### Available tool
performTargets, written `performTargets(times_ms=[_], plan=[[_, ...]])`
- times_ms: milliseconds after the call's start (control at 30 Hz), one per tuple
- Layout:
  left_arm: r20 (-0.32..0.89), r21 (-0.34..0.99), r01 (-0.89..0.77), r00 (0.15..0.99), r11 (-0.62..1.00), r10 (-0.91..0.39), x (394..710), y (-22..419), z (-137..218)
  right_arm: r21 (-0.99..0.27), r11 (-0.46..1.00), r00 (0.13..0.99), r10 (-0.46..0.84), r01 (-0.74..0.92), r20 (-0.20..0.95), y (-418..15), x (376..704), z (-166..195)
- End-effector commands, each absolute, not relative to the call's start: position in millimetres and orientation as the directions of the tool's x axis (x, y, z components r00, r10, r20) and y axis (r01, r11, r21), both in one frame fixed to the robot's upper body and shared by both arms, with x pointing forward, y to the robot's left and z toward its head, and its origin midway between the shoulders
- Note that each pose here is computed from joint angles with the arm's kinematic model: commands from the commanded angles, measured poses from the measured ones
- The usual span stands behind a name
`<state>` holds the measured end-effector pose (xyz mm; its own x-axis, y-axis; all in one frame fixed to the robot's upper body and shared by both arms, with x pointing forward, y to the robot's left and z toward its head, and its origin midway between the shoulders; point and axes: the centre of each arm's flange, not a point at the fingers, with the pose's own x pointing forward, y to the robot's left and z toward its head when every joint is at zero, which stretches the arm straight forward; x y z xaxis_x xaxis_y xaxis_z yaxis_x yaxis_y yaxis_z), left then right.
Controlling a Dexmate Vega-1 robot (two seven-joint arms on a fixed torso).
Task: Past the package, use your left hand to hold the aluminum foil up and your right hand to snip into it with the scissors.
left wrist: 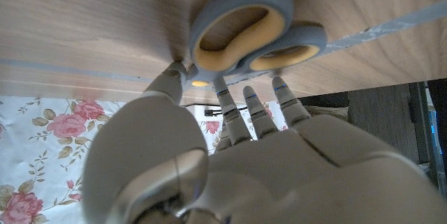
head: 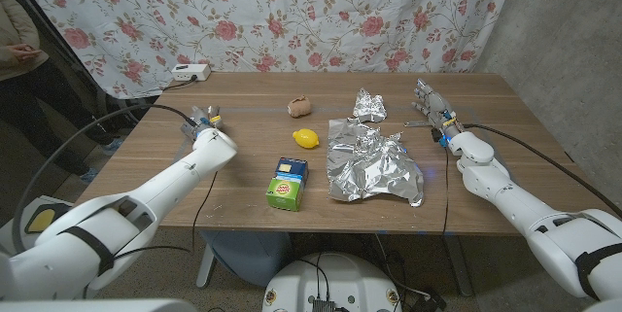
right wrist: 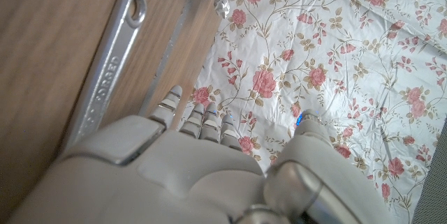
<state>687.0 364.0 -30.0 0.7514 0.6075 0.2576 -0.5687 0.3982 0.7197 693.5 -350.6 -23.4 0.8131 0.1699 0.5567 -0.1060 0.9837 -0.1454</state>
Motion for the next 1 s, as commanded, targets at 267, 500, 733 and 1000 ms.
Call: performTargets(times_ms=[267, 500, 733, 1000], plan=[[0.258, 0.723, -0.561, 0.761, 0.404, 0.595, 687.3, 357.0, -33.2, -0.143, 0.984, 0.811, 0.167, -0.104, 0.560, -352.5, 692.8, -21.7], [0.273, 0.725, -0.573, 0.749, 0.382, 0.604, 683.7, 358.3, -34.4, -0.144, 0.984, 0.811, 0.169, -0.106, 0.560, -351.4, 692.8, -22.1], [0.302, 0.720, -0.598, 0.727, 0.352, 0.617, 679.6, 358.7, -32.5, -0.138, 0.985, 0.812, 0.164, -0.104, 0.560, -352.1, 692.3, -22.7], [0.337, 0.714, -0.621, 0.710, 0.323, 0.619, 675.9, 358.8, -28.2, -0.138, 0.985, 0.812, 0.163, -0.102, 0.561, -351.5, 691.6, -21.7]])
